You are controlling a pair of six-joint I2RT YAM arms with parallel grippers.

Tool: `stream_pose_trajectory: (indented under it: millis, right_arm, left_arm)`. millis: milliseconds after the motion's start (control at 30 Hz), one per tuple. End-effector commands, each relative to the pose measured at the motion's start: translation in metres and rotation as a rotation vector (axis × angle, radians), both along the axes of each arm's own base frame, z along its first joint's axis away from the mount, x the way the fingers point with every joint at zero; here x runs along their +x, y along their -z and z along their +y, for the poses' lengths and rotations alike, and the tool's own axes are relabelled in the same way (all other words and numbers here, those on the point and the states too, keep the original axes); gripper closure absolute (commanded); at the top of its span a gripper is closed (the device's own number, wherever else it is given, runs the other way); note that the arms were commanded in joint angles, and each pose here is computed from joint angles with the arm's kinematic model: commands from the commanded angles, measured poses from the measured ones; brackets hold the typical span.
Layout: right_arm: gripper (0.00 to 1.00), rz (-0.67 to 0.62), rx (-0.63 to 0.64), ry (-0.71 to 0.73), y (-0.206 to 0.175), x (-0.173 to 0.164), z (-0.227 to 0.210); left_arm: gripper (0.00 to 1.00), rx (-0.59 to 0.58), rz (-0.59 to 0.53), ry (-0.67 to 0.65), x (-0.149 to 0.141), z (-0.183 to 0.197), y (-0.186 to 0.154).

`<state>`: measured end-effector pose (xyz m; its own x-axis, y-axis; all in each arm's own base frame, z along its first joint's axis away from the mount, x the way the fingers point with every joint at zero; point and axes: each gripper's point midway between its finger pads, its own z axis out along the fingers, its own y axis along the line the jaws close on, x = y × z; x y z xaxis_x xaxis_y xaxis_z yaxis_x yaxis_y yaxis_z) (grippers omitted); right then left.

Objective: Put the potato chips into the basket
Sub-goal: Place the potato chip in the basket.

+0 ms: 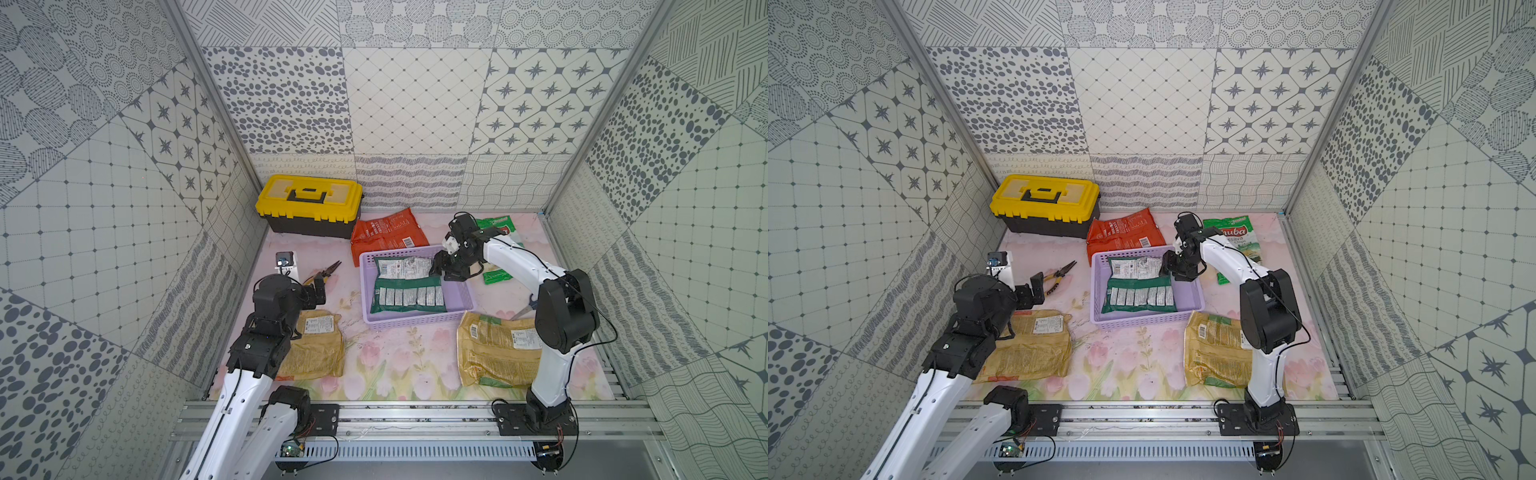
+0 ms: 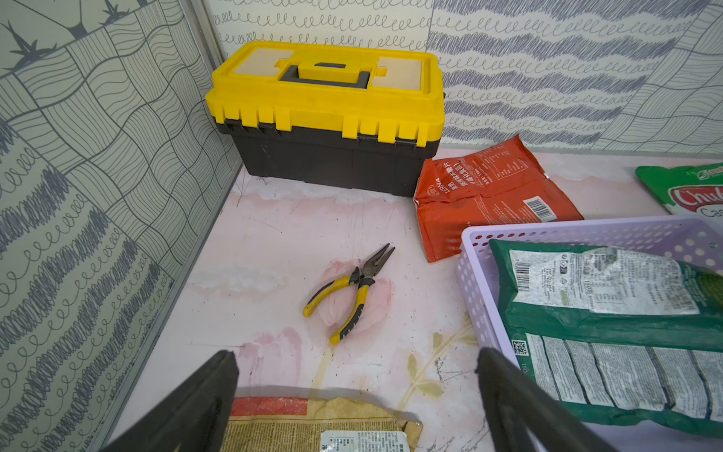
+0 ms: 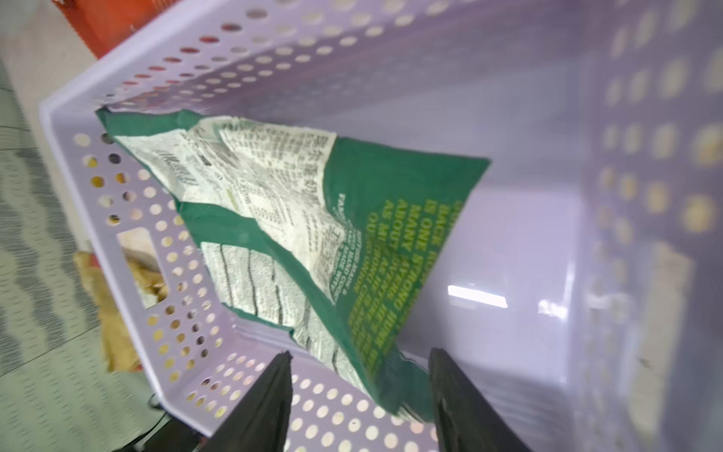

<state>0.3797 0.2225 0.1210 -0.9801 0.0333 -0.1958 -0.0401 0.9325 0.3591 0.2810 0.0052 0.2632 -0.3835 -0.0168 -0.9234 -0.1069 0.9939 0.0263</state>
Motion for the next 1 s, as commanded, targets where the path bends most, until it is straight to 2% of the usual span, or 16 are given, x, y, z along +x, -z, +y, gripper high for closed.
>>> stream_pose_trajectory:
  millis: [0,100,167,267,367,500,633,900,967]
  right_arm:
    - [0.37,-0.184,-0.302,-0.008,-0.048,0.006,-0.04]
    - [0.33,-0.293,-0.383,-0.04,-0.076,-0.004,-0.025]
    - [0.29,-0.305,-0.359,-0.091,-0.074,-0.015,0.002]
    - [0.27,-0.199,-0.244,-0.163,-0.039,-0.031,0.045]
    - [0.26,-0.142,-0.175,-0.159,-0.006,-0.03,0.07]
    - [0.21,-0.113,-0.197,-0.136,0.036,-0.017,0.078]
    - [0.2,-0.104,-0.199,-0.2,0.064,-0.006,0.083]
    - [0.18,-0.184,-0.167,-0.414,0.059,0.004,0.096]
    - [0.18,-0.202,-0.178,-0.422,0.05,0.005,0.093]
  left_arm:
    - [0.01,0.016,-0.015,-0.011,0.002,0.003,-0.004]
    - [0.0,0.016,-0.014,-0.012,0.002,0.003,-0.004]
    - [0.0,0.02,-0.015,-0.014,0.002,0.004,-0.004]
    - [0.0,0.021,-0.013,-0.015,0.002,0.004,-0.003]
    - [0.01,0.016,-0.008,-0.011,0.002,0.003,-0.002]
    - [0.01,0.017,-0.006,-0.012,0.003,0.003,-0.002]
    - [0.0,0.018,-0.007,-0.011,0.002,0.003,-0.002]
    - [0.01,0.014,-0.008,0.0,0.002,0.001,-0.001]
    - [0.01,-0.005,0.001,0.016,0.004,-0.003,0.001]
